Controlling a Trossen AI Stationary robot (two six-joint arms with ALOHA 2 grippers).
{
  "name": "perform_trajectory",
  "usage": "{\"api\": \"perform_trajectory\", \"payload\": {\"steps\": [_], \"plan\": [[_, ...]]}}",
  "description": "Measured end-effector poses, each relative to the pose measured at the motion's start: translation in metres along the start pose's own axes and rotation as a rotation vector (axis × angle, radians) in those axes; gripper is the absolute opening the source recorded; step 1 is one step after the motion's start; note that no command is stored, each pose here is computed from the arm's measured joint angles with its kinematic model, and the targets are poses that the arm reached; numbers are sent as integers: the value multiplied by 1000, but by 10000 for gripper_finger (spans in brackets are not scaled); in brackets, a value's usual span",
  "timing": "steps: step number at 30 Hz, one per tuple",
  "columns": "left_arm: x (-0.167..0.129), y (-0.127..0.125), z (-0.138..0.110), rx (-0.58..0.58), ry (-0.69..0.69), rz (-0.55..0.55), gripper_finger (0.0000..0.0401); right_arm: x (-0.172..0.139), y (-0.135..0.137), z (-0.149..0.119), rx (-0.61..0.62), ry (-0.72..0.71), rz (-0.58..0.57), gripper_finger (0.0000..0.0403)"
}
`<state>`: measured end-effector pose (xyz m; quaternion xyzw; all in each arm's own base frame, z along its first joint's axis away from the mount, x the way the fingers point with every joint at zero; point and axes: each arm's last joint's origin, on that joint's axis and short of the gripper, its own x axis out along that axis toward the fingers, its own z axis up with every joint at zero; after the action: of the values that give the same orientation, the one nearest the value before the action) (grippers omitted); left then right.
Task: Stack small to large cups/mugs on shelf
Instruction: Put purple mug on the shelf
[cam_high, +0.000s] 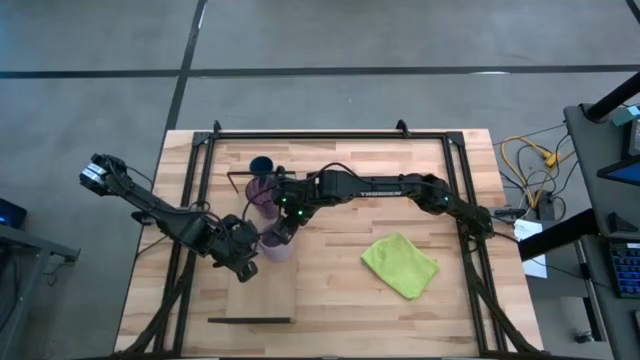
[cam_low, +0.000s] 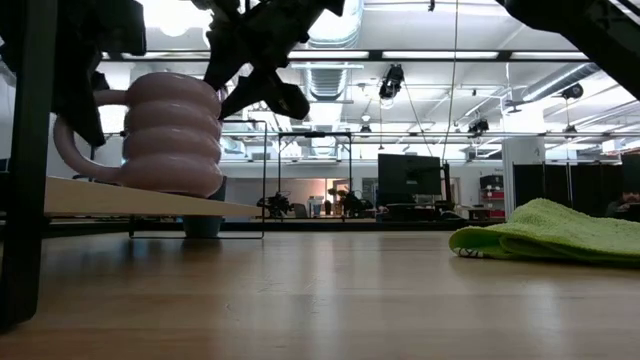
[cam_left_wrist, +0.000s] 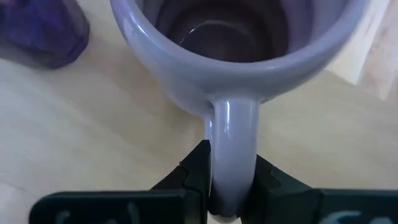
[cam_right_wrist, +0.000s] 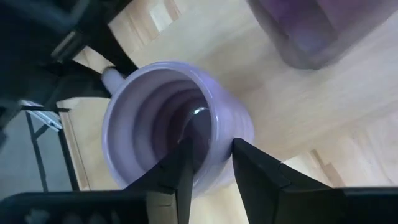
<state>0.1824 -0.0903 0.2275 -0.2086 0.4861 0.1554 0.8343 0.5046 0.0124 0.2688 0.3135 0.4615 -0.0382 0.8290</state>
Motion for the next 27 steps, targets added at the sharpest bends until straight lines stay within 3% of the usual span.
{"api": "perform_trajectory", "payload": {"steps": [27], "plan": [[-5,1,-4,-57,29,-36,33,1,-1,-1,-12,0,-10,86]]}}
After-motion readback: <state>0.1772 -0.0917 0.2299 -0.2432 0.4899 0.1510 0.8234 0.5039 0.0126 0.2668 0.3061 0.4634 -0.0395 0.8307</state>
